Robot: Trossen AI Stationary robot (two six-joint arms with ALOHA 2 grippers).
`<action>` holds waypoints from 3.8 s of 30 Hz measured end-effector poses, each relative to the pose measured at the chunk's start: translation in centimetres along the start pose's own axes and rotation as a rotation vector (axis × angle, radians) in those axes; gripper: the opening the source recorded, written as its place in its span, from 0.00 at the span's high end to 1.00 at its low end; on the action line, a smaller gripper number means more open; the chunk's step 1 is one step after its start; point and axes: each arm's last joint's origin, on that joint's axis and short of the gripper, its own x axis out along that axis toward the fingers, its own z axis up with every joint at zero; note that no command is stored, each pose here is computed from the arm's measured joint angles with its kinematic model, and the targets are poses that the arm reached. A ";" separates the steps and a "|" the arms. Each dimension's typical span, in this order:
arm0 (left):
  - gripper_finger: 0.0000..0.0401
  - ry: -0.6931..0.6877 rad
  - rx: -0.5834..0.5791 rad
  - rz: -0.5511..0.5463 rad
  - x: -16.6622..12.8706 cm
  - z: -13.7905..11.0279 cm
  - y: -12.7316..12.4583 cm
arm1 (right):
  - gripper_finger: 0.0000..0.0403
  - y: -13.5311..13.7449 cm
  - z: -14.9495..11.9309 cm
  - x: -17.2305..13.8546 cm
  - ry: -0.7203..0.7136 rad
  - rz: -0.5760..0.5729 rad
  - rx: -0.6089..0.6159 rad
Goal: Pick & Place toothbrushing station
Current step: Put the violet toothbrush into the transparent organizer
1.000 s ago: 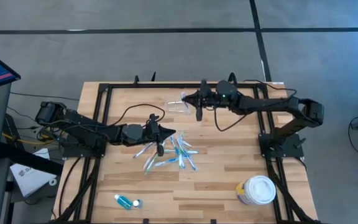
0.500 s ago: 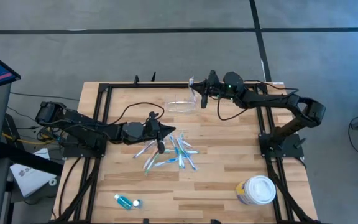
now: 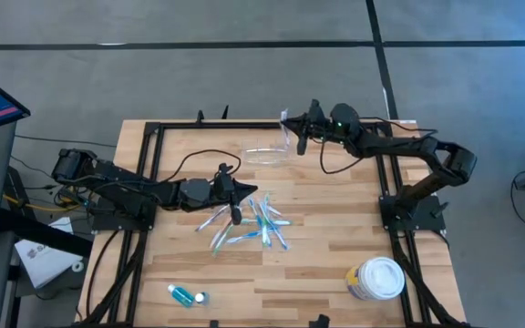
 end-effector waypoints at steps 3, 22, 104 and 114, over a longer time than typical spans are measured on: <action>1.00 0.000 0.000 0.000 0.0 0.0 0.0 | 1.00 0.0 -1.0 -0.7 -0.040 -0.007 -0.001; 1.00 -0.005 -0.002 -0.001 0.0 0.0 0.0 | 1.00 -0.6 -2.9 -1.2 -0.099 -0.038 0.035; 1.00 -0.003 -0.002 -0.001 0.0 0.0 0.0 | 0.55 -2.6 -10.9 1.5 -0.114 -0.055 0.196; 1.00 -0.003 -0.002 -0.001 0.0 0.0 0.0 | 0.50 -1.8 -10.7 1.6 -0.110 0.019 0.183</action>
